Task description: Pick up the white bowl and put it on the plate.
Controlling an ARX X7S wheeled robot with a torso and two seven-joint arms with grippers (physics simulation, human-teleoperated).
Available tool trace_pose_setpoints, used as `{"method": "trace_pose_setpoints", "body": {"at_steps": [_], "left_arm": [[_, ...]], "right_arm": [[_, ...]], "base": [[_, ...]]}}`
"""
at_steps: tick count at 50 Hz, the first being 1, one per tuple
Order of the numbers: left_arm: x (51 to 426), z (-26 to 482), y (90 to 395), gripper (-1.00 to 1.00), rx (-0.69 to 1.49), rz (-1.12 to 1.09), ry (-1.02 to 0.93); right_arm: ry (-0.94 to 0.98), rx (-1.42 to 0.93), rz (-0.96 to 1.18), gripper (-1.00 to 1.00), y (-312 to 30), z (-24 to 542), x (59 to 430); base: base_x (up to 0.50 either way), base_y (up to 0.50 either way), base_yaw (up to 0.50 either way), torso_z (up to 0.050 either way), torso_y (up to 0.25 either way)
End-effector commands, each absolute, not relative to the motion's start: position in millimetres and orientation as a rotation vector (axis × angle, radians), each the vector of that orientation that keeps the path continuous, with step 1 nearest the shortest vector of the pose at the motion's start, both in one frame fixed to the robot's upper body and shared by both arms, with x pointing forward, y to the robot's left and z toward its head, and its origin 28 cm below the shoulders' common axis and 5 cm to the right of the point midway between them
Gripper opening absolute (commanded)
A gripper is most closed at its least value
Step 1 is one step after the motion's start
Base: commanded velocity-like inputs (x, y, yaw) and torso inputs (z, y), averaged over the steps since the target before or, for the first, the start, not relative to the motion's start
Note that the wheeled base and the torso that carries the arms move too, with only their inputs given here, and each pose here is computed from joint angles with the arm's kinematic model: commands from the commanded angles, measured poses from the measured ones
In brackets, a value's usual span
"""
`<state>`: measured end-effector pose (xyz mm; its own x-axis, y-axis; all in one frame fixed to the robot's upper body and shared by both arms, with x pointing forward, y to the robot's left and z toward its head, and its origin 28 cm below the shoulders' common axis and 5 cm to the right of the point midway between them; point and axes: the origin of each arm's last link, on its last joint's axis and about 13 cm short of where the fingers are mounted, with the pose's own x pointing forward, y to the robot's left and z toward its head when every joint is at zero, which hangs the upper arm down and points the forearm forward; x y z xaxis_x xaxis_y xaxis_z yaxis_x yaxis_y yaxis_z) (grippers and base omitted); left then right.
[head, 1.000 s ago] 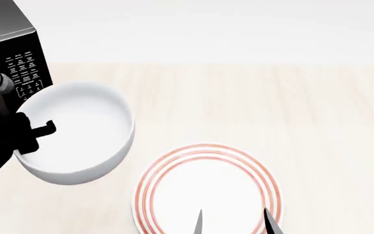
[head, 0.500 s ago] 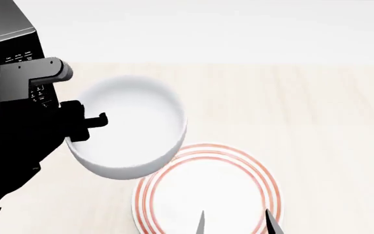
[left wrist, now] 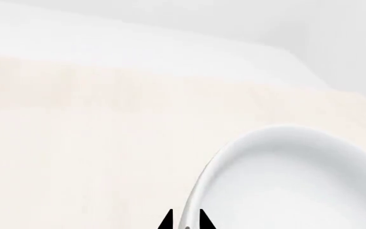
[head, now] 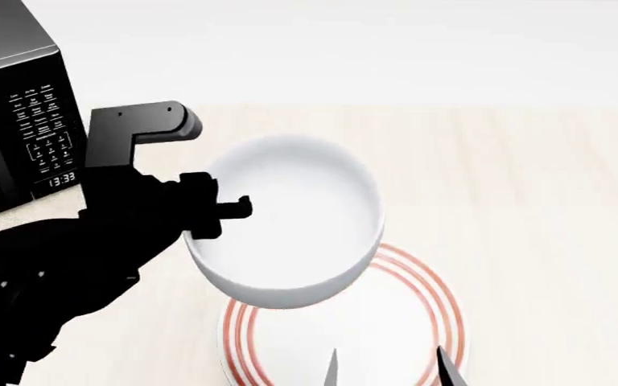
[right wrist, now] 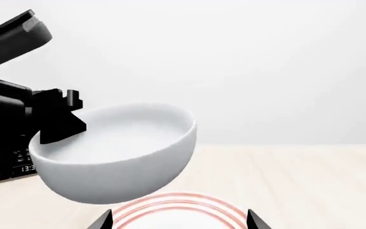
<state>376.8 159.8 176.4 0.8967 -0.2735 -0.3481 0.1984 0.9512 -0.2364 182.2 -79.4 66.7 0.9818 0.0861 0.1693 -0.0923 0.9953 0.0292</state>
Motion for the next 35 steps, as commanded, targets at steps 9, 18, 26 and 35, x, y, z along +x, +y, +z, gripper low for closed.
{"method": "trace_pose_setpoints", "body": {"at_steps": [9, 18, 26, 35], "left_arm": [[391.4, 160.8, 134.3, -1.0, -0.27, -0.3, 0.398], [393.2, 153.0, 128.5, -1.0, -0.285, -0.31, 0.417], [392.5, 149.4, 123.2, -1.0, -0.292, -0.327, 0.427], [391.5, 146.7, 119.6, -1.0, -0.298, -0.338, 0.435]], "right_arm": [[-0.184, 0.03, 0.091, 1.0, -80.1, 66.5, 185.5], [-0.185, 0.029, 0.089, 1.0, -80.7, 66.5, 185.3], [-0.184, 0.029, 0.09, 1.0, -80.7, 66.7, 184.6], [-0.183, 0.029, 0.094, 1.0, -80.8, 65.9, 185.0]], "base": [[0.0, 0.0, 0.0, 0.0, 0.001], [0.0, 0.0, 0.0, 0.0, 0.0], [0.0, 0.0, 0.0, 0.0, 0.0], [0.0, 0.0, 0.0, 0.0, 0.001]]}}
